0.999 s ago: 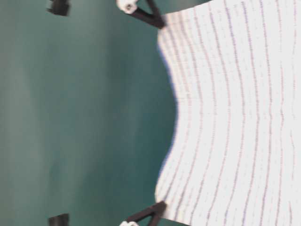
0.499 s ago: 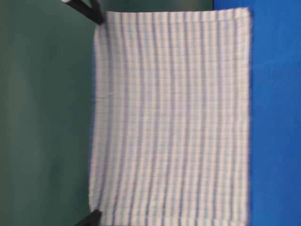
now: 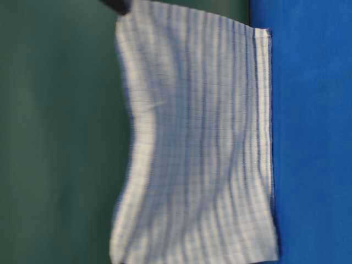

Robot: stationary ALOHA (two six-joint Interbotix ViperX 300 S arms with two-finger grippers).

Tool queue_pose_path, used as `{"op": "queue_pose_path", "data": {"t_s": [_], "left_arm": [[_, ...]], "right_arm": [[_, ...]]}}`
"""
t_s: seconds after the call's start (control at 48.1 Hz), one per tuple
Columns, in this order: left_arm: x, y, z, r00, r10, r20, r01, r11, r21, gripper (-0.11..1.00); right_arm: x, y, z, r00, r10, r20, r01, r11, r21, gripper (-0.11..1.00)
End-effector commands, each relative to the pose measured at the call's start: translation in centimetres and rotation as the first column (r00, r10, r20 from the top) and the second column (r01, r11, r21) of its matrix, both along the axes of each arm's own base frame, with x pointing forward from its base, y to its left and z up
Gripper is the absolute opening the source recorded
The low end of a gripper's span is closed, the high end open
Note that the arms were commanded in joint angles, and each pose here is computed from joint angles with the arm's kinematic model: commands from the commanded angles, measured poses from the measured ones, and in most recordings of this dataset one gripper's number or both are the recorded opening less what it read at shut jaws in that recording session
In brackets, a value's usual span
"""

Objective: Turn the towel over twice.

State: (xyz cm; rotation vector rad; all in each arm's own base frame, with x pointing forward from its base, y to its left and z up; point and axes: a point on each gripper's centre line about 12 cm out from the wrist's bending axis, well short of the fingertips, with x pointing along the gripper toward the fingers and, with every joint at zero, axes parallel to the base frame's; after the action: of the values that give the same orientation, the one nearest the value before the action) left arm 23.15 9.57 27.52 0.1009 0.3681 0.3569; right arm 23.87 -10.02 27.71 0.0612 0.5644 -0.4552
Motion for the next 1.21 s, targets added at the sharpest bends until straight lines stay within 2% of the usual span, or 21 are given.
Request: {"op": "queue_pose_path", "data": {"t_s": [0.0, 0.062, 0.229, 0.354, 0.499, 0.624, 0.77, 0.915, 1.082, 1.186], "left_arm": [[0.1, -1.0, -0.8, 0.999, -0.036, -0.011, 0.035, 0.999, -0.017, 0.07], [0.0, -1.9, -2.3, 0.998, -0.061, -0.036, 0.059, 0.997, -0.047, 0.07], [-0.2, -4.3, -5.0, 0.986, -0.15, -0.071, 0.145, 0.987, -0.074, 0.07], [0.0, -6.2, -6.6, 0.974, -0.219, -0.066, 0.212, 0.972, -0.098, 0.07], [0.5, -8.3, -8.7, 0.955, -0.284, -0.08, 0.269, 0.949, -0.163, 0.07], [1.3, -9.8, -10.6, 0.94, -0.318, -0.123, 0.284, 0.929, -0.237, 0.07], [2.2, -11.2, -12.2, 0.921, -0.349, -0.175, 0.289, 0.911, -0.295, 0.07], [3.3, -12.7, -13.4, 0.896, -0.387, -0.219, 0.308, 0.895, -0.323, 0.07], [4.0, -13.7, -14.3, 0.874, -0.415, -0.251, 0.325, 0.886, -0.331, 0.07], [4.0, -14.1, -14.7, 0.864, -0.427, -0.266, 0.332, 0.881, -0.335, 0.07]], "right_arm": [[0.5, 1.3, -1.1, 0.999, 0.038, -0.009, -0.038, 0.998, 0.042, 0.08], [0.6, 2.3, -2.1, 0.998, 0.064, -0.021, -0.063, 0.995, 0.075, 0.08], [1.1, 5.0, -4.8, 0.99, 0.135, -0.051, -0.126, 0.981, 0.151, 0.08], [1.4, 6.8, -6.6, 0.98, 0.175, -0.091, -0.155, 0.968, 0.2, 0.08], [1.7, 8.7, -8.3, 0.966, 0.227, -0.125, -0.192, 0.951, 0.241, 0.08], [2.0, 10.6, -9.5, 0.951, 0.279, -0.137, -0.234, 0.933, 0.275, 0.08], [2.1, 12.8, -10.4, 0.93, 0.336, -0.146, -0.28, 0.909, 0.31, 0.08], [1.9, 14.7, -11.3, 0.911, 0.376, -0.169, -0.304, 0.89, 0.34, 0.08], [1.9, 16.2, -12.4, 0.897, 0.4, -0.189, -0.31, 0.873, 0.376, 0.08], [1.9, 16.6, -13.1, 0.893, 0.402, -0.204, -0.303, 0.87, 0.39, 0.08]]}}
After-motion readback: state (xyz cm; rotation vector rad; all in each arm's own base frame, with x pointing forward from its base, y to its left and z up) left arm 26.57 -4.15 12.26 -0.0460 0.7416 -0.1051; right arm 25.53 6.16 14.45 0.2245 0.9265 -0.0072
